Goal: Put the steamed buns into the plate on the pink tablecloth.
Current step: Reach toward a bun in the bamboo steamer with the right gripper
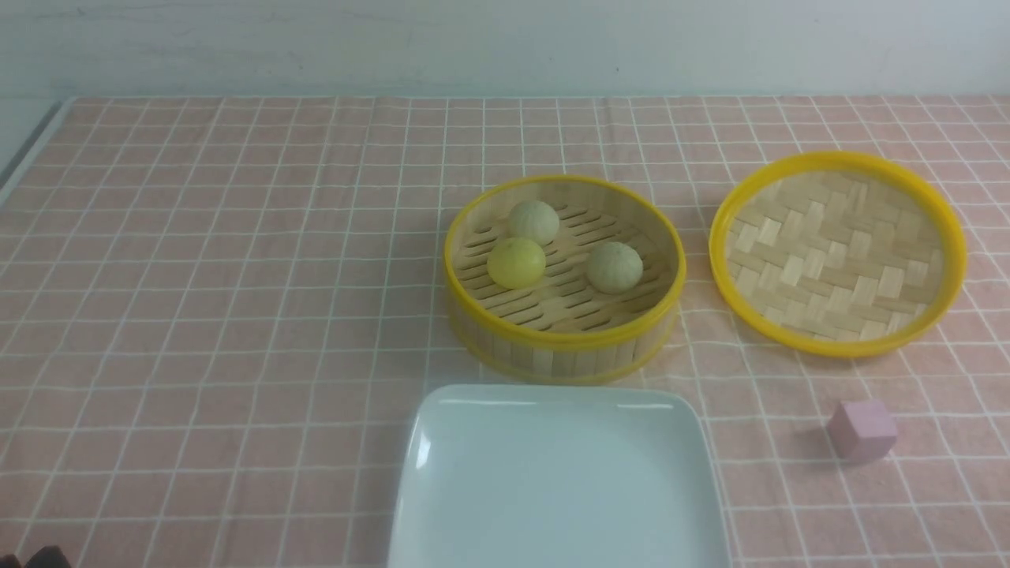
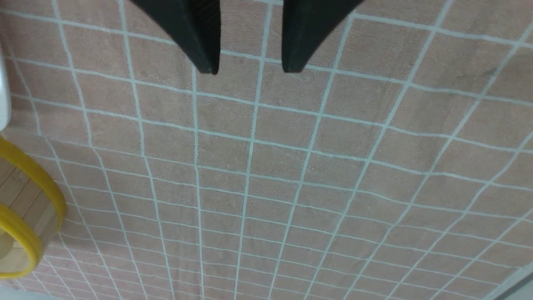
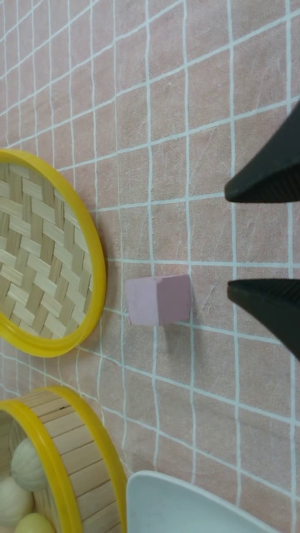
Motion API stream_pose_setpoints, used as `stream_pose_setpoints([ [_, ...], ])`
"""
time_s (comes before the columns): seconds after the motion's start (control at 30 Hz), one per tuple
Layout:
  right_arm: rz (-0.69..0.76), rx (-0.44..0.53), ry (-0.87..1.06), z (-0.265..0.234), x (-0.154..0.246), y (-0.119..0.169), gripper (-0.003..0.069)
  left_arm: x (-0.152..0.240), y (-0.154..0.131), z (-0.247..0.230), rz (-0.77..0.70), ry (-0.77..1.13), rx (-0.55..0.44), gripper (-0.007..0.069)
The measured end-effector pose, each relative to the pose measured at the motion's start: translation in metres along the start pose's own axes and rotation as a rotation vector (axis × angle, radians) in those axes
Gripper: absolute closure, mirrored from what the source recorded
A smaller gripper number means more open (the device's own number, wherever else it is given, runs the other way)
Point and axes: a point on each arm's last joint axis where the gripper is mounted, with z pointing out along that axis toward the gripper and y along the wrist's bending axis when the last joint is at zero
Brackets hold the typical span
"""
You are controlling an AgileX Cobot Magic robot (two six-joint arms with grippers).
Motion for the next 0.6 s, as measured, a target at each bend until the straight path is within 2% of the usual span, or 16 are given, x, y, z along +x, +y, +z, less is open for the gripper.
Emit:
stream_pose_setpoints([
  [0.07,0.082,-0.023,-0.015,0.000,0.000,0.002,0.0419,0.001,-0.003,0.000,-0.161,0.013,0.030,0.0386],
  [0.1,0.275,-0.070,-0.026,0.001,-0.001,0.006,0.0419,0.002,-0.007,0.000,-0.412,0.039,0.074,0.0386],
  [0.13,0.285,-0.070,-0.030,0.001,-0.002,0.006,0.0419,0.002,-0.008,0.000,-0.443,0.043,0.079,0.0386],
  [0.17,0.479,-0.117,-0.044,0.001,-0.004,0.009,0.0419,0.003,-0.012,-0.001,-0.687,0.075,0.119,0.0386],
  [0.23,0.651,-0.158,-0.064,0.000,-0.007,0.011,0.0419,0.003,-0.015,-0.001,-0.845,0.092,0.146,0.0386],
  [0.3,0.730,-0.179,-0.090,0.000,-0.010,0.012,0.0419,0.002,-0.016,-0.001,-0.919,0.093,0.160,0.0386],
  [0.5,0.793,-0.196,-0.140,-0.001,-0.015,0.011,0.0419,0.002,-0.016,-0.001,-0.941,0.089,0.165,0.0386],
  [0.6,0.944,-0.228,-0.180,-0.002,-0.020,0.010,0.0423,0.002,-0.018,-0.001,-0.988,0.105,0.191,0.0389],
])
